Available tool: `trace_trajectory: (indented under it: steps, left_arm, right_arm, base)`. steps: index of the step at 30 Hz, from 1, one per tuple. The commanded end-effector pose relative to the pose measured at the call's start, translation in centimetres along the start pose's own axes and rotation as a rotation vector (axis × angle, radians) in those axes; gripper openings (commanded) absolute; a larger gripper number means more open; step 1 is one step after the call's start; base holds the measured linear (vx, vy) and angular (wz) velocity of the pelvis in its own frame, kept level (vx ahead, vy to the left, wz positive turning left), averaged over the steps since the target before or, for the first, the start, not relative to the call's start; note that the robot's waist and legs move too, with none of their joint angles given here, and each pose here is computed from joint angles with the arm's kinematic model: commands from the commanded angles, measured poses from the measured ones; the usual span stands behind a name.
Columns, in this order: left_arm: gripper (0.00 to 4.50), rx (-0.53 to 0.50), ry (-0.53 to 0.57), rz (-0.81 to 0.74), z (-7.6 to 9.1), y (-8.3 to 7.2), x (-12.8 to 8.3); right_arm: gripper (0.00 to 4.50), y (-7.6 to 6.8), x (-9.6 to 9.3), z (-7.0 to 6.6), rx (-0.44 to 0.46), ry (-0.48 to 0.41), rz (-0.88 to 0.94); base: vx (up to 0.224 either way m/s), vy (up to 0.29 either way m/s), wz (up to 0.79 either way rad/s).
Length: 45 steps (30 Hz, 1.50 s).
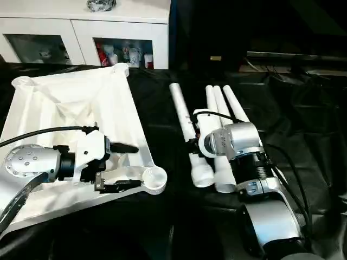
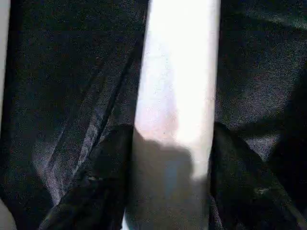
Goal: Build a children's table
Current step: Pick table leg
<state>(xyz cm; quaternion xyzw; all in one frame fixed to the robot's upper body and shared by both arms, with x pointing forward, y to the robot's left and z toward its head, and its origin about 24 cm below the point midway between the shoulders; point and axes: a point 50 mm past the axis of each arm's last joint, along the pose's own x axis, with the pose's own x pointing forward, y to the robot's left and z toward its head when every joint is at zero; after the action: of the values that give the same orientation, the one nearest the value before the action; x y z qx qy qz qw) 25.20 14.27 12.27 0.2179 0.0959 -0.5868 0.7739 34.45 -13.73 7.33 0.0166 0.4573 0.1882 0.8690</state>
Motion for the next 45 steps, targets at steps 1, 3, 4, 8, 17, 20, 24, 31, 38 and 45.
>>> trace_trajectory:
  steps: [1, 3, 4, 8, 17, 20, 24, 31, 38, 45]
  left_arm:
    - [4.5, 0.011, -0.013, 0.043, 0.3, 0.6, 0.1]
    - [4.5, -0.004, -0.053, 0.102, 0.5, 1.2, 0.4]
    - [4.5, -0.06, -0.083, 0.113, 0.7, 1.4, 0.7]
    - [4.5, -0.192, -0.141, 0.156, 1.0, 2.2, 1.0]
    - [4.5, -0.666, -0.37, 0.418, 2.0, 6.5, 2.9]
    - [4.5, -0.804, -0.413, 0.435, 2.4, 7.3, 3.6]
    - [4.5, -0.891, -0.582, 0.343, 4.9, 7.7, 4.4]
    - [4.5, -0.928, -0.614, 0.289, 6.3, 7.6, 5.1]
    - [4.02, -0.956, -0.665, 0.247, 7.1, 7.1, 5.4]
    - [3.35, -0.929, -0.54, 0.376, 7.1, 6.8, 6.4]
  right_arm:
    - [1.97, -0.1, 0.1, -0.2, 0.033, 0.02, 0.013]
    - [1.9, 0.0, 0.2, -0.3, 0.072, 0.014, 0.035]
    - [1.88, 0.0, 0.2, -0.2, 0.091, 0.004, 0.052]
    - [1.85, 0.3, 0.0, 0.3, 0.125, -0.045, 0.108]
    - [1.84, 1.4, -3.9, 2.5, 0.132, -0.465, 0.504]
    - [1.84, 1.6, -5.5, 2.3, 0.108, -0.538, 0.63]
    - [1.84, 2.3, -7.5, 1.6, 0.043, -0.602, 0.762]
    - [1.84, 3.1, -8.5, 1.0, -0.003, -0.623, 0.854]
    - [1.84, 3.4, -8.3, 0.6, -0.047, -0.599, 0.838]
    - [1.84, 4.1, -7.9, 1.0, -0.183, -0.632, 0.673]
  base:
    - [0.0, 0.0, 0.0]
    - [0.0, 0.0, 0.0]
    - [0.0, 0.0, 0.0]
    - [0.0, 0.0, 0.0]
    - [0.0, 0.0, 0.0]
    - [0.0, 0.0, 0.0]
    - [0.0, 0.0, 0.0]
    - [0.0, 0.0, 0.0]
    - [0.0, 0.0, 0.0]
    - [0.0, 0.0, 0.0]
